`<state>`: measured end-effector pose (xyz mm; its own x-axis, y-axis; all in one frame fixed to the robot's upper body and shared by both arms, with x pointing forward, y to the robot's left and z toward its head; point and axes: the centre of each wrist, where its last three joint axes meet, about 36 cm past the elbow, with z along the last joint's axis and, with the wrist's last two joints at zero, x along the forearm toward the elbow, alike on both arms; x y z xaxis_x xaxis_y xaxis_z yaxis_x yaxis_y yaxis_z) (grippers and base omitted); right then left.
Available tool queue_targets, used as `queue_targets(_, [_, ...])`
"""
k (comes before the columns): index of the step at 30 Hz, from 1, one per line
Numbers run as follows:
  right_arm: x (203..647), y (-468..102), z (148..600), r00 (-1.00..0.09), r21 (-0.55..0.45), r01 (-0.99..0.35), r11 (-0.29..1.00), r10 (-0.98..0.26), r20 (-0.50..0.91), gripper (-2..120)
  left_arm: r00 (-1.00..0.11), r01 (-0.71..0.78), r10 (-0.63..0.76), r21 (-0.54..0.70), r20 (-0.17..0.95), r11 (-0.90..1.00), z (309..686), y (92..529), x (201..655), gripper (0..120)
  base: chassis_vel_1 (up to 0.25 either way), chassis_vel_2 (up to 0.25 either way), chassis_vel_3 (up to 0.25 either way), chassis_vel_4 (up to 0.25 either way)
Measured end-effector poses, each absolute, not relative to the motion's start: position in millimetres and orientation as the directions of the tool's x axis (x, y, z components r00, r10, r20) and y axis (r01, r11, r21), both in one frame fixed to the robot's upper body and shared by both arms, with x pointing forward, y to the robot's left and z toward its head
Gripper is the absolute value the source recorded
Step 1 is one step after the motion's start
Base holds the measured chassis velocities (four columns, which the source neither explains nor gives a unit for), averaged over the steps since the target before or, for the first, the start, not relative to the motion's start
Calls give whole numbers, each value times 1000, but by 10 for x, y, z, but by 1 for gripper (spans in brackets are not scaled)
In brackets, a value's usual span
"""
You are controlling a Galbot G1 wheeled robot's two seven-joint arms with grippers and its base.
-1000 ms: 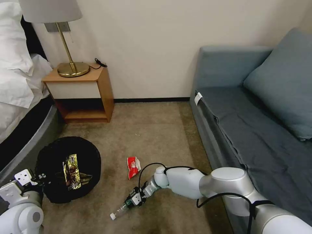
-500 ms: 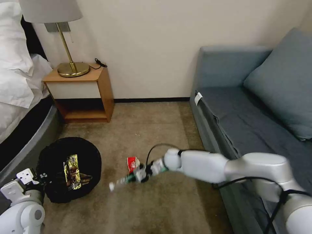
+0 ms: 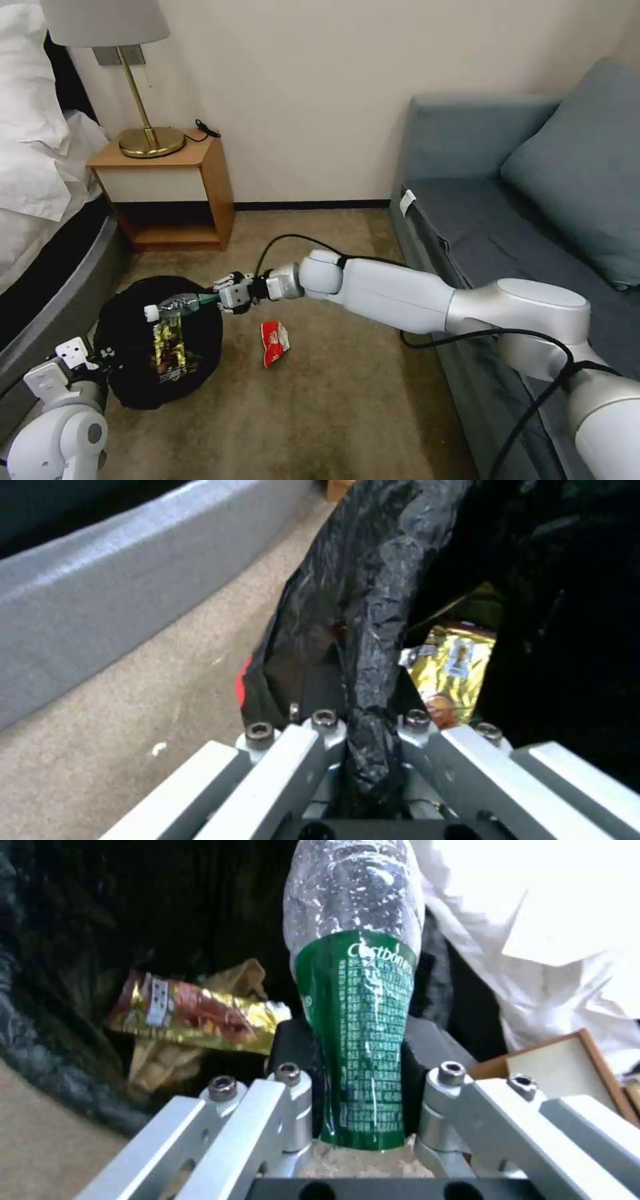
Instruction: Pick up the trash bin, then pick up the garbage on the floor and place it into the trash bin.
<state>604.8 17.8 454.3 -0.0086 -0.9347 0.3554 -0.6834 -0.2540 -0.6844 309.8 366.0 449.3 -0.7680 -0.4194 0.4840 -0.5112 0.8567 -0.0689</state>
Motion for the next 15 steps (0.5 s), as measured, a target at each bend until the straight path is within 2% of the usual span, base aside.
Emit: queue_targets(15, [5823,858,4426,80,-685,-592,-425,-876,475,18,-766,-505,-415,-60,490,861,4477,3581,3097,2,0,0,0,0])
